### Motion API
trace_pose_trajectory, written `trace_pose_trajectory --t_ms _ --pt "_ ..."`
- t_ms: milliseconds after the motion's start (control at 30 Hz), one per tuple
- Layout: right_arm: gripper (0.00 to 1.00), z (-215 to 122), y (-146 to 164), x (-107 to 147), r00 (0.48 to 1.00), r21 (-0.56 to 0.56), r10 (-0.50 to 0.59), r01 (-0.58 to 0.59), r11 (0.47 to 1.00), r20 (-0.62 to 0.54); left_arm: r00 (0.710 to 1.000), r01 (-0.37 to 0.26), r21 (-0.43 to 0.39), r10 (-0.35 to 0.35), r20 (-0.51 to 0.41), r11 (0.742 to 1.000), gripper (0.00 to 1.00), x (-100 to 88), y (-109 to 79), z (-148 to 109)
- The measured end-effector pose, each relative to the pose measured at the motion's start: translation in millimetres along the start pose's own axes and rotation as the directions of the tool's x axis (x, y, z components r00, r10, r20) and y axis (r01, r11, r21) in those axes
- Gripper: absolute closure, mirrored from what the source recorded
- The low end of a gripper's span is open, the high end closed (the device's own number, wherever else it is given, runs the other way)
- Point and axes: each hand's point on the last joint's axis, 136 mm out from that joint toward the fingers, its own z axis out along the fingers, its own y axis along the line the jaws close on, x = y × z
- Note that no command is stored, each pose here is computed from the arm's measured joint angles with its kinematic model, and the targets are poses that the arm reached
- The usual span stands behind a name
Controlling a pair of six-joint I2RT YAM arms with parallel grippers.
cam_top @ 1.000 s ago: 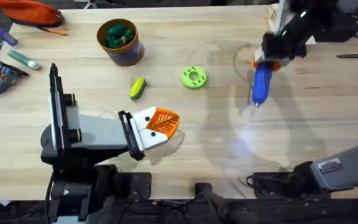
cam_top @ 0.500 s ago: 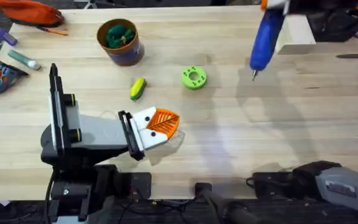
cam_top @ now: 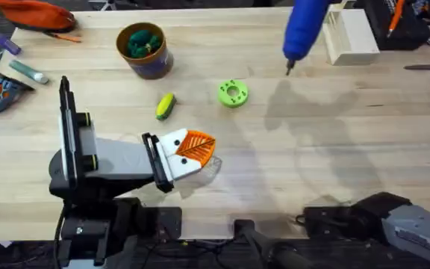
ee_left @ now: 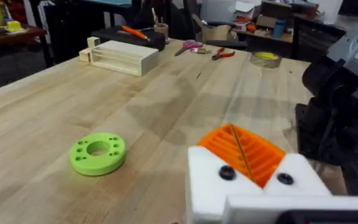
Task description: Pick up the gripper from the table and insert it into the empty holder that is missing its gripper. Then pick up a screw, insert it into the mounting hole, and use the screwdriver to tighten it. Finally, clean up the table by picking up the vegetable and placing it into the bucket.
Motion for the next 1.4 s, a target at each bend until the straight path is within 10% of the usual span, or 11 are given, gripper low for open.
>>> trace_pose_trajectory --t_ms 600,1400 --pt "0.975 -17 88 -15 0.928 -0.463 -0.299 0.370 0.806 0.221 1.000 0.000 0.000 0.000 0.000 1.000 0.986 0.0 0.0 0" --pt "0.975 20 107 23 0.893 -0.709 -0.252 0.449 0.543 0.372 1.000 0.000 0.000 0.000 0.000 1.000 0.986 0.0 0.0 0"
